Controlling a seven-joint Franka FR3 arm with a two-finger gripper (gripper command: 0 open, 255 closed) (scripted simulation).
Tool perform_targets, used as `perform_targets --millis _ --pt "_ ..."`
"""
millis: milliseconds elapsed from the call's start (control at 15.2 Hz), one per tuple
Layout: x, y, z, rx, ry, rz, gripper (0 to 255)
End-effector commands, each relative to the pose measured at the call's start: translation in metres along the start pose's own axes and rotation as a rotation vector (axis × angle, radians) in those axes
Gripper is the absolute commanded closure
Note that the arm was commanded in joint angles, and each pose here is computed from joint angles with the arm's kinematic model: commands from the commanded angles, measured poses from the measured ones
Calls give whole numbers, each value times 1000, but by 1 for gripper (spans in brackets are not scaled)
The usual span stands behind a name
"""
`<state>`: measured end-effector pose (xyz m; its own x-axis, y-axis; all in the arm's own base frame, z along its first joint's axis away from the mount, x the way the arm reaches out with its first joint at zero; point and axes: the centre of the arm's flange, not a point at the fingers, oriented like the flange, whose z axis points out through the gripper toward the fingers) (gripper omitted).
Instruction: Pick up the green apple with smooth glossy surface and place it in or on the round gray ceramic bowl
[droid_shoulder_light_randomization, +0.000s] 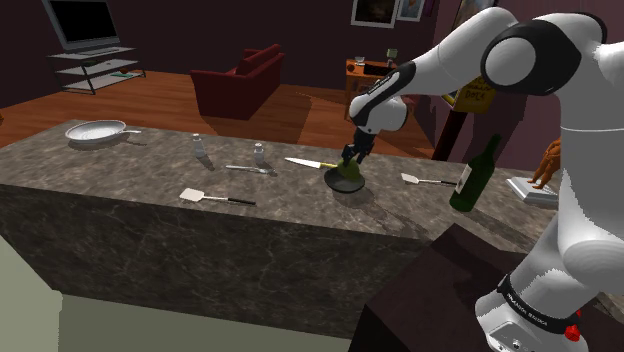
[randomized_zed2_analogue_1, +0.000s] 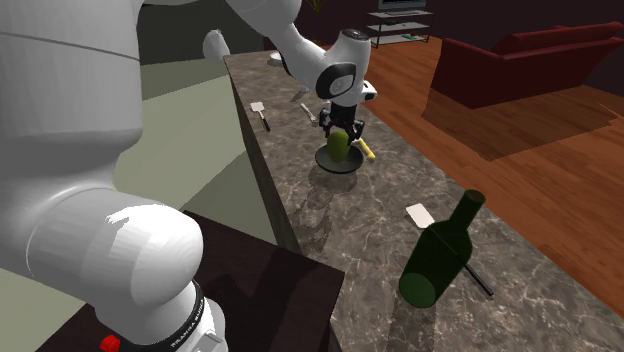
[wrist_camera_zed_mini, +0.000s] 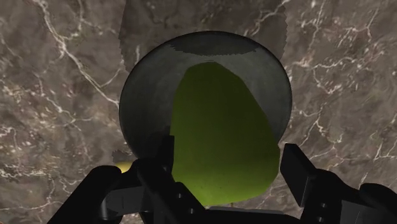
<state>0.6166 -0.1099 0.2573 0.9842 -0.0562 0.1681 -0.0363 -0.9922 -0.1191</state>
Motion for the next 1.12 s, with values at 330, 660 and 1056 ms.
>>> perform_targets --millis 330,660,1056 --pt "0 0 1 0 1 0 0" --pt "0 0 1 0 1 0 0" --pt "0 0 -49 0 1 0 0"
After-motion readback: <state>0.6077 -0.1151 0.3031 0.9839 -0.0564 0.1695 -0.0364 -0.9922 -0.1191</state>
